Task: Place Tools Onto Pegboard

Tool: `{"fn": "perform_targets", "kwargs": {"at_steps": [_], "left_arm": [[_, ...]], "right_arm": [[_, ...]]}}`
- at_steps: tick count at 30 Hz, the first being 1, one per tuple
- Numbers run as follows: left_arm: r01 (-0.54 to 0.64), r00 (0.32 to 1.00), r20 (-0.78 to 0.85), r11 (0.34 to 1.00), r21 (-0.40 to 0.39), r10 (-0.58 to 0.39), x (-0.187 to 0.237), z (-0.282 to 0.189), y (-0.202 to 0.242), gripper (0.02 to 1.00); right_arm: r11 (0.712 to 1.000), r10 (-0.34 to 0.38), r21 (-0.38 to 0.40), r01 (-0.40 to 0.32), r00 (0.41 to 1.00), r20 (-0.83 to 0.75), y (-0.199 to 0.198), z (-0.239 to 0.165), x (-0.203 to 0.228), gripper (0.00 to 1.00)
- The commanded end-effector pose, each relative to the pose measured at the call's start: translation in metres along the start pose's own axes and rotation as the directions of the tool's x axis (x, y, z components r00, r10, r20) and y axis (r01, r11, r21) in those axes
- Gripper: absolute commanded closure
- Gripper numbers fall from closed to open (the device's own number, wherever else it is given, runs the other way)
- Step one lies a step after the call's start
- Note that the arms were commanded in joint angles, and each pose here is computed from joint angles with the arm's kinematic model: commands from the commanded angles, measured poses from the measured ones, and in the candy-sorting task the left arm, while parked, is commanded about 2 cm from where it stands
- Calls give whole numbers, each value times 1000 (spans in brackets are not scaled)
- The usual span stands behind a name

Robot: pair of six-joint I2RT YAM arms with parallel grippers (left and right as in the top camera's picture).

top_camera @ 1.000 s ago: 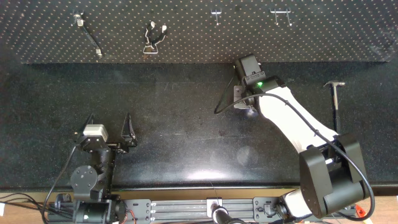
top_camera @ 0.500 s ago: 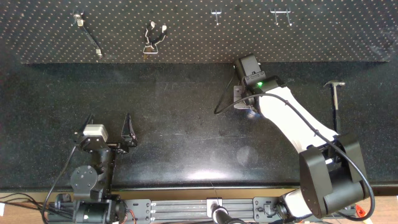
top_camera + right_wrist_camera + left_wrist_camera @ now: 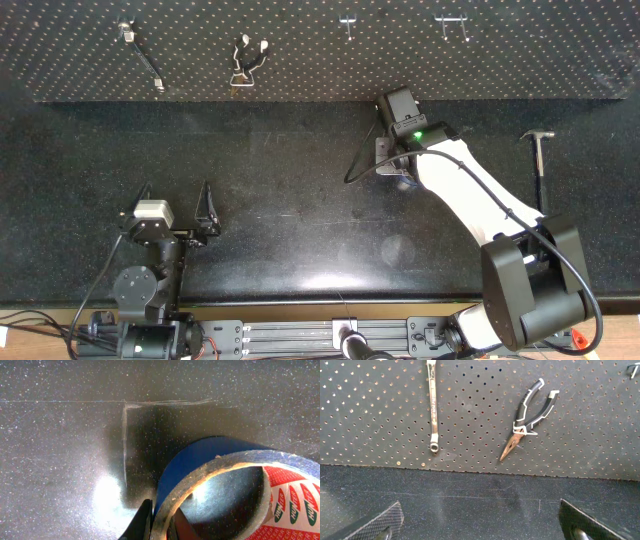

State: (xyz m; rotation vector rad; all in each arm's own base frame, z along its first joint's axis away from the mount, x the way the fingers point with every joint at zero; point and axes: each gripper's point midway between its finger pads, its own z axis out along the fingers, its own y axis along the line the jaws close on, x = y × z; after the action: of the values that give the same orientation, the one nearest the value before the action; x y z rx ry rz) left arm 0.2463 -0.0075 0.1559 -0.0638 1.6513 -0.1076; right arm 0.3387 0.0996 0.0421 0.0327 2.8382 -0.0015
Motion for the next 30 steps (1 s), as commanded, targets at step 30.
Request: {"fn": "perform_targets", "kwargs": {"at_steps": [30], "left_arm": [[-9, 1000, 1, 1000, 1, 9, 1, 0, 0, 23]], "right_arm": [[892, -279, 59, 448, 443, 852, 86, -239, -127, 923]]}}
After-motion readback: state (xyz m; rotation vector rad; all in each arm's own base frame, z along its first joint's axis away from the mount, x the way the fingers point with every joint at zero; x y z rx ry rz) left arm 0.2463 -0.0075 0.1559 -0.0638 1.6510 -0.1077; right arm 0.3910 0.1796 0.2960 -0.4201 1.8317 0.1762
